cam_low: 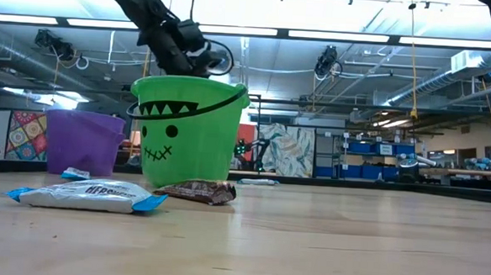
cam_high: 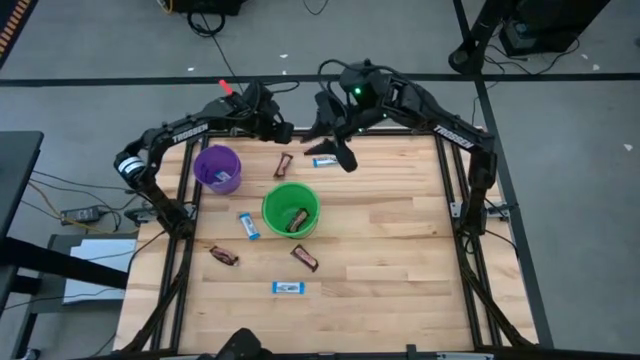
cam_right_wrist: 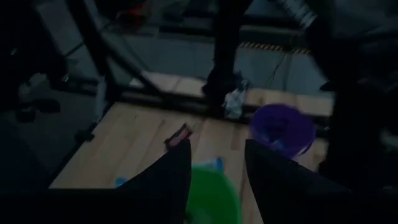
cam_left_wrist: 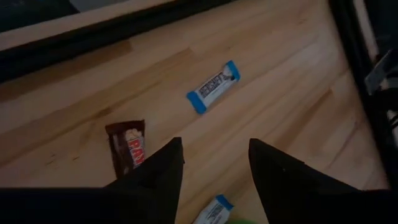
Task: Sort candy by brand, put in halloween buckets
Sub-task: Put the black chocolate bar into the green bucket
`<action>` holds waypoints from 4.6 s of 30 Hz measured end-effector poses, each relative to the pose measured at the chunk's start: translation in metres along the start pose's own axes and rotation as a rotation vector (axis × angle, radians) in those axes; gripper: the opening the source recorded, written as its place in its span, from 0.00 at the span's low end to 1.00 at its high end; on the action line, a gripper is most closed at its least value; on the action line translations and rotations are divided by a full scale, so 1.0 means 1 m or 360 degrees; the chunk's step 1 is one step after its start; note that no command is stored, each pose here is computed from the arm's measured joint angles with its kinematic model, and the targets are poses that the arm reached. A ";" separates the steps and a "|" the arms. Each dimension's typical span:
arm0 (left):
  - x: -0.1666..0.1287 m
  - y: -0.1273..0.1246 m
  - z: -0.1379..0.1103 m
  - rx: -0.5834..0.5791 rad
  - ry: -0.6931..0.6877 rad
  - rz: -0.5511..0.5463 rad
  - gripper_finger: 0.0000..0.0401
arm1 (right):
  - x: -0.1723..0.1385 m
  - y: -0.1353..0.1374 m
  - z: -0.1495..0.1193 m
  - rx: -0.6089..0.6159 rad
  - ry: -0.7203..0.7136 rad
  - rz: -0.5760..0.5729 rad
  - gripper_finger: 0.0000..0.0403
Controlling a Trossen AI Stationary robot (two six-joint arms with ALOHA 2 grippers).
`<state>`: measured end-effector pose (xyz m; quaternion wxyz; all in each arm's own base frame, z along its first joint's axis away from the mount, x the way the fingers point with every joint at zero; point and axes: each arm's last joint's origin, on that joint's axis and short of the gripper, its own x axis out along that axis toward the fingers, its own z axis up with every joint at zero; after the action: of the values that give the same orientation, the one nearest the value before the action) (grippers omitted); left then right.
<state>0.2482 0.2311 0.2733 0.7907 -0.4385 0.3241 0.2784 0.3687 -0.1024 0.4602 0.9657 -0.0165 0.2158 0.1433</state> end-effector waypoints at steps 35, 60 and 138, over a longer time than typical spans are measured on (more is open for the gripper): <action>0.086 0.030 -0.021 -0.0435 0.0282 0.0517 0.72 | -0.004 0.029 0.000 -0.0140 0.0114 0.0109 0.40; 0.127 0.033 -0.030 -0.0372 0.0330 0.0502 0.51 | -0.003 0.029 0.006 -0.0107 0.0033 0.0093 0.40; -0.189 -0.246 -0.057 0.1048 0.0645 -0.1867 0.09 | -0.096 -0.003 0.001 0.0018 0.0179 -0.0863 0.40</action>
<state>0.2909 0.0384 0.5188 0.8260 -0.3220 0.2425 -0.3939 0.2866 -0.1315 0.5014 0.9554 -0.0764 0.2575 -0.1229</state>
